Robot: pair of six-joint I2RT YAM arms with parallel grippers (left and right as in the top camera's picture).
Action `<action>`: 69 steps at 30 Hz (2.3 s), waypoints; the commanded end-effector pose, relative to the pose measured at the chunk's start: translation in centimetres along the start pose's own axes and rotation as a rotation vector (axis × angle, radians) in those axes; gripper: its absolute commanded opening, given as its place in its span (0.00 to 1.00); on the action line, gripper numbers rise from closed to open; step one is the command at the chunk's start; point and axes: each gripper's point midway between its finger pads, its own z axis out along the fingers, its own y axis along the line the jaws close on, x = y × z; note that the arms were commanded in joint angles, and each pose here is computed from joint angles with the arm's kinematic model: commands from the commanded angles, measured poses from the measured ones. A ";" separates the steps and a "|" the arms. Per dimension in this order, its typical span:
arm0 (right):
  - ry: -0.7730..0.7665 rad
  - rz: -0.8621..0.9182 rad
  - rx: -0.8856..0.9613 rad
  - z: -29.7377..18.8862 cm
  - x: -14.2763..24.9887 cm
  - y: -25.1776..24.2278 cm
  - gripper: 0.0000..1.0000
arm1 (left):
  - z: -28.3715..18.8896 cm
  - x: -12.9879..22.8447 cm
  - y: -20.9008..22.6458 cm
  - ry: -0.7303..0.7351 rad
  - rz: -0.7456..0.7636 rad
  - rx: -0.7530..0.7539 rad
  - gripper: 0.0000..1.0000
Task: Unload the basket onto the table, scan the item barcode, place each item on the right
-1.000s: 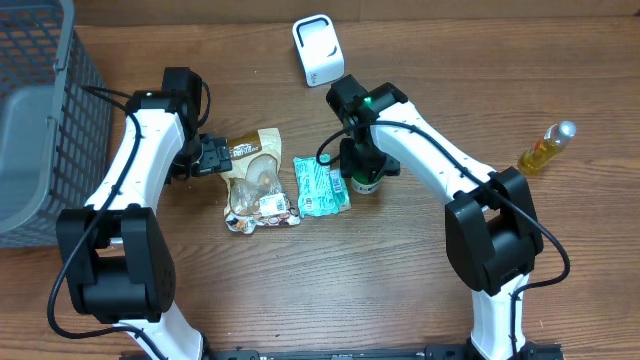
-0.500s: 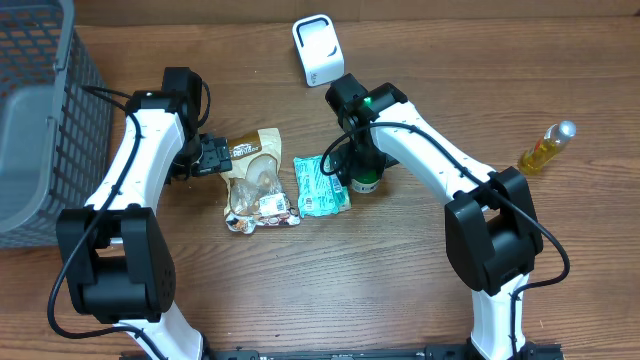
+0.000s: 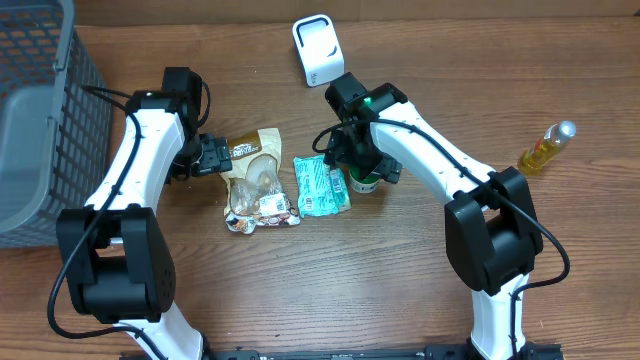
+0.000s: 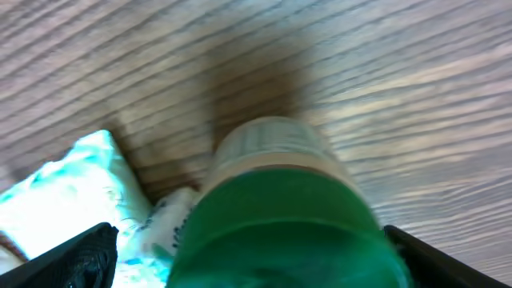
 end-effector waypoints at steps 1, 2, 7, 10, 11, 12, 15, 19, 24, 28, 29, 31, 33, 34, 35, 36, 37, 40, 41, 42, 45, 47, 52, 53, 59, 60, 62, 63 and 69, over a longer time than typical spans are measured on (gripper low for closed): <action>0.016 0.058 -0.018 0.0 0.1 0.1 1.00 | -0.1 -0.5 0.1 -0.012 0.014 -0.006 1.00; 0.016 0.061 -0.017 0.0 0.0 0.0 1.00 | -0.1 -0.5 0.1 -0.012 0.014 -0.006 0.99; 0.013 0.085 -0.018 0.0 -0.8 -0.7 1.00 | -0.1 -0.5 0.1 -0.012 0.014 -0.006 1.00; 0.009 0.097 -0.021 0.1 -1.3 -0.9 0.97 | -0.1 -0.5 0.1 -0.012 0.014 -0.006 0.99; 0.008 0.100 -0.023 0.1 -1.4 -1.0 0.94 | -0.1 -0.5 0.1 -0.012 0.014 -0.006 1.00; 0.008 0.104 -0.022 0.1 -1.5 -1.1 0.91 | -0.1 -0.5 0.1 -0.012 0.014 -0.006 0.99; 0.008 0.108 -0.021 0.1 -1.6 -1.2 0.79 | -0.1 -0.5 0.1 -0.012 0.014 -0.006 1.00; 0.011 0.107 -0.019 0.1 -1.5 -1.3 0.67 | -0.1 -0.5 0.1 -0.013 0.014 -0.006 0.99; 0.004 0.077 -0.015 0.1 -1.6 -1.3 0.63 | -0.1 -0.5 0.1 -0.012 0.014 -0.006 1.00; -0.021 -0.012 0.010 0.1 -2.1 -1.8 0.61 | -0.1 -0.5 0.1 -0.012 0.014 -0.006 1.00; -0.026 -0.048 0.013 0.1 -2.2 -1.8 0.61 | -0.1 -0.5 0.1 -0.012 0.014 -0.006 1.00; -0.037 -0.144 0.017 0.1 -2.4 -1.8 0.61 | -0.1 -0.5 0.1 -0.012 0.014 -0.006 1.00; -0.047 -0.258 0.022 0.1 -2.6 -1.8 0.61 | -0.1 -0.5 0.1 -0.012 0.014 -0.006 1.00; -0.052 -0.303 0.026 0.1 -2.8 -1.8 0.61 | -0.1 -0.5 0.1 -0.012 0.014 -0.006 1.00; -0.059 -0.349 0.032 0.0 -3.0 -1.9 0.62 | -0.1 -0.5 0.1 -0.012 0.014 -0.006 1.00; -0.064 -0.383 0.040 0.0 -3.1 -2.1 0.62 | -0.1 -0.5 0.1 -0.013 0.014 -0.006 1.00; -0.072 -0.413 0.050 0.0 -3.4 -2.2 0.62 | -0.1 -0.5 0.1 -0.012 0.014 -0.006 1.00; -0.094 -0.430 0.073 0.0 -4.1 -2.7 0.63 | -0.1 -0.5 0.1 -0.013 0.014 -0.006 0.99; -0.096 -0.430 0.071 0.0 -4.2 -2.7 0.63 | -0.1 -0.5 0.1 -0.012 0.014 -0.006 1.00; -0.100 -0.426 0.069 0.0 -4.4 -2.7 0.66 | -0.1 -0.5 0.1 -0.012 0.014 -0.006 1.00; -0.112 -0.420 0.062 0.0 -4.8 -2.7 0.69 | -0.1 -0.5 0.1 -0.013 0.014 -0.006 0.99; -0.111 -0.412 0.059 0.0 -4.8 -2.6 0.79 | -0.1 -0.5 0.1 -0.013 0.014 -0.006 1.00; -0.014 -0.354 0.013 0.1 -2.7 -2.5 1.00 | -0.1 -0.5 0.1 -0.013 0.014 -0.006 0.99; 0.001 -0.316 0.017 0.1 -2.3 -2.7 0.99 | -0.1 -0.6 0.1 -0.013 0.014 -0.006 1.00; -0.019 -0.264 0.015 0.1 -2.7 -2.5 0.86 | -0.1 -0.5 0.1 -0.013 0.014 -0.006 0.99; -0.028 -0.263 0.008 0.1 -2.9 -2.4 0.84 | -0.1 -0.6 0.1 -0.013 0.014 -0.006 1.00; -0.044 -0.273 -0.003 0.1 -3.3 -2.0 0.82 | -0.1 -0.5 0.1 -0.012 0.014 -0.006 1.00; -0.050 -0.286 -0.007 0.1 -3.4 -1.9 0.79 | -0.1 -0.5 0.1 -0.013 0.014 -0.006 1.00; -0.088 -0.291 0.051 0.0 -4.2 -2.8 0.72 | -0.1 -0.5 0.1 -0.013 0.014 -0.006 1.00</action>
